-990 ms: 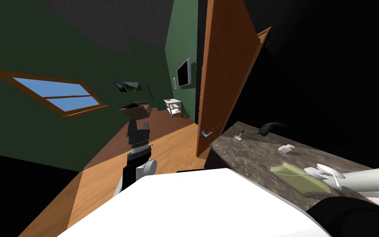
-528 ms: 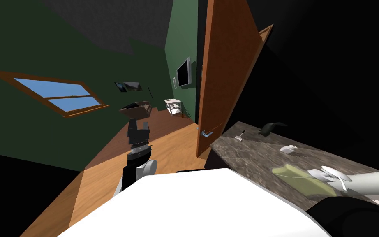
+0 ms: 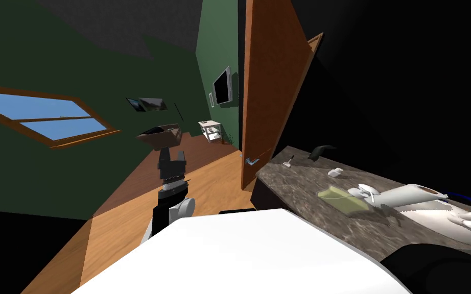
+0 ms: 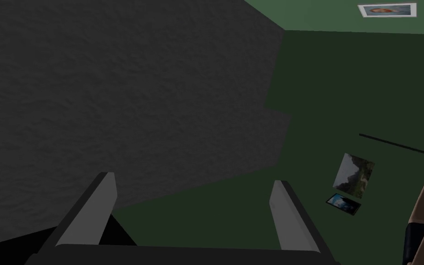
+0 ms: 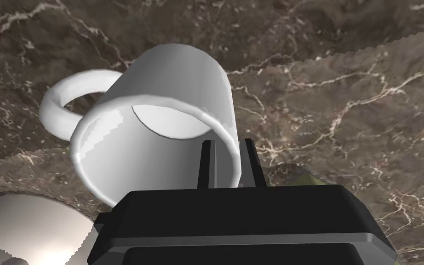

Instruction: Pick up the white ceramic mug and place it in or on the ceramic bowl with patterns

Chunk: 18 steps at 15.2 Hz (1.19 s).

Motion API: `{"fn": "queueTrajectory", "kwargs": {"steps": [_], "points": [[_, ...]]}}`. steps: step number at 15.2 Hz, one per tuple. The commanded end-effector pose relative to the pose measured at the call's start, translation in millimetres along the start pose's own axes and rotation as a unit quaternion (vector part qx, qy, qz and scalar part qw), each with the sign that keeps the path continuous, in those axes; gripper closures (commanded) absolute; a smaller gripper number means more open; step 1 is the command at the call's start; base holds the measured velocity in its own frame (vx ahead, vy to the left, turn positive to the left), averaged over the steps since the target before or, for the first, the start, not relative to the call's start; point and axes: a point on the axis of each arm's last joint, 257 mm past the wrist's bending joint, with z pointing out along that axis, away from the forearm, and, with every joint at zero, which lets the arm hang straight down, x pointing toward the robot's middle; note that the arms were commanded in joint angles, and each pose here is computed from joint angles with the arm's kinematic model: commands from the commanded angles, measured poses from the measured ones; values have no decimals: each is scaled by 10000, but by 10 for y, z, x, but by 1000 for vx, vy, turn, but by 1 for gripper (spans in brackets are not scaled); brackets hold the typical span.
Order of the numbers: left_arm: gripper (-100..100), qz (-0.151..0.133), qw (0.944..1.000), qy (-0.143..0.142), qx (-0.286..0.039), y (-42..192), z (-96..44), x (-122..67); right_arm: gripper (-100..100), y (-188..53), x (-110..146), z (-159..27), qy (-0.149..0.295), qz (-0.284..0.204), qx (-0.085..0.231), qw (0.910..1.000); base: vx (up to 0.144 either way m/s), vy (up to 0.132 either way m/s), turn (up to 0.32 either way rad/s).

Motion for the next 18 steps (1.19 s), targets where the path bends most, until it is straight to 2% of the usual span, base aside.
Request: {"fn": "queueTrajectory", "kwargs": {"steps": [1,7,18], "points": [[0,0,10000,0,0,0,0,0,100,32,-24,-44,47,-61,-46,10000,-224,-43,-158],[0,0,10000,0,0,0,0,0,100,116,-192,-233,108,-266,-130,9995,-247,-66,-154],[0,1,10000,1,0,0,0,0,100,213,-668,-696,-4,-669,-97,9977,-192,-140,-87]]}}
